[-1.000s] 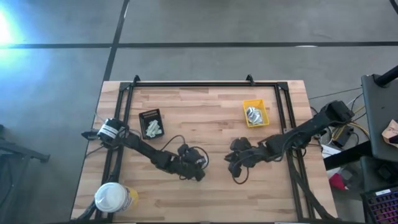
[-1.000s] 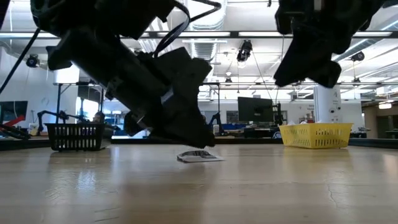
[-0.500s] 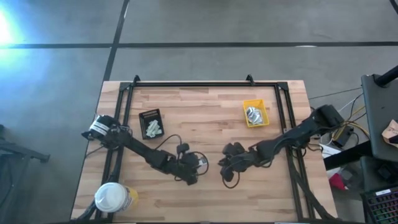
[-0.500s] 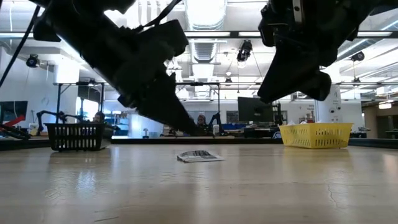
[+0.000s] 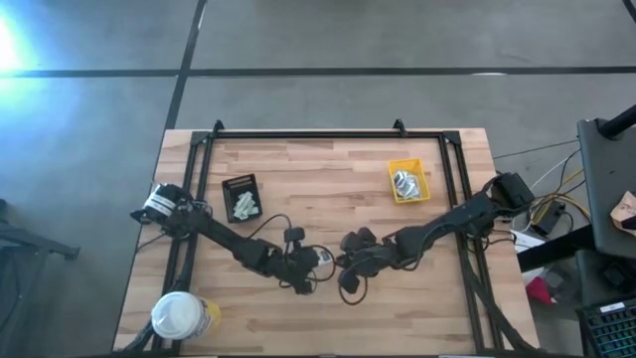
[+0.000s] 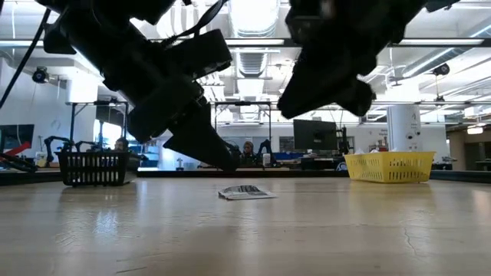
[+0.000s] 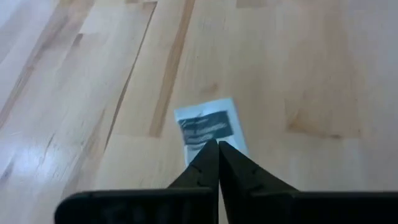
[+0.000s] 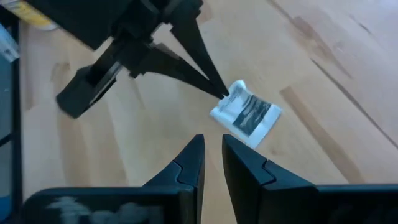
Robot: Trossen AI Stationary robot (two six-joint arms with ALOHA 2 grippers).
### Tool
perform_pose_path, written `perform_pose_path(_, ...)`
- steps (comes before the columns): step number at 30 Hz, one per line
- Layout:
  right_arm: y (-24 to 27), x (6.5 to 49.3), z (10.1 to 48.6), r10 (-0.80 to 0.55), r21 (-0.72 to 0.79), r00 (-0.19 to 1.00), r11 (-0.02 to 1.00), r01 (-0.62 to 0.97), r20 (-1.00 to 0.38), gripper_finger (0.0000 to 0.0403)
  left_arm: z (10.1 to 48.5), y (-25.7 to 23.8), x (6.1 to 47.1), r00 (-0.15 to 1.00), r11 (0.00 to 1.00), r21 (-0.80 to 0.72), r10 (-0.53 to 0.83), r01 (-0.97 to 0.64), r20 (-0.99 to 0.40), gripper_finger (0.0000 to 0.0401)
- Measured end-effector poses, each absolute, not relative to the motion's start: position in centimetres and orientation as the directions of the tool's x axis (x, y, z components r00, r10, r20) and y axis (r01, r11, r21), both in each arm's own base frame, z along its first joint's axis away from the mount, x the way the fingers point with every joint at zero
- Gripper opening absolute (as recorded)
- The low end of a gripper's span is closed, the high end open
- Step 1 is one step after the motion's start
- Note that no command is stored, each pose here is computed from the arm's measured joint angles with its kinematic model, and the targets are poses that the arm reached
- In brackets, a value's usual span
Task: Pick & Place First Aid Supplies
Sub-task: Put the black pad into the yellow bin
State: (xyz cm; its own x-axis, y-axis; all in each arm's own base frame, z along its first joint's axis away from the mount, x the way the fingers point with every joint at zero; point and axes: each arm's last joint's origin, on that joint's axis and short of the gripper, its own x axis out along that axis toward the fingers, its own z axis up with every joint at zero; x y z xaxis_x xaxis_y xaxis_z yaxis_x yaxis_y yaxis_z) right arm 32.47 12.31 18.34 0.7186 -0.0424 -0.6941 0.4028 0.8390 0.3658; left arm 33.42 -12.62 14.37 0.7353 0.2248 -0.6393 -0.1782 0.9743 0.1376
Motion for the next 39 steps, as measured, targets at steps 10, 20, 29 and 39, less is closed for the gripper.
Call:
perform_pose_path(10, 10.9, 33.8, 16.8, -0.091, 0.367, 0.683, 0.788, 0.494, -0.724, 0.0054, 12.9, -11.6, 32.5, 0.697, 0.964, 0.114, 0.254, -0.242, -0.671, 0.0001)
perform_pose_path(20, 9.9, 34.4, 15.1, -0.123, 0.335, 0.647, 0.775, 0.537, -0.753, 0.0054, 12.5, -11.4, 32.3, 0.761, 0.97, 0.06, 0.221, -0.234, -0.61, 0.0)
perform_pose_path(29, 9.3, 34.8, 14.3, -0.138, 0.341, 0.636, 0.748, 0.569, -0.759, 0.0054, 11.7, -10.8, 31.8, 0.743, 0.964, 0.048, 0.232, -0.261, -0.628, 0.0)
perform_pose_path(39, 8.9, 35.2, 13.9, -0.142, 0.379, 0.647, 0.709, 0.594, -0.75, 0.0054, 10.7, -10.6, 31.2, 0.736, 0.958, 0.009, 0.227, -0.287, -0.638, 0.0)
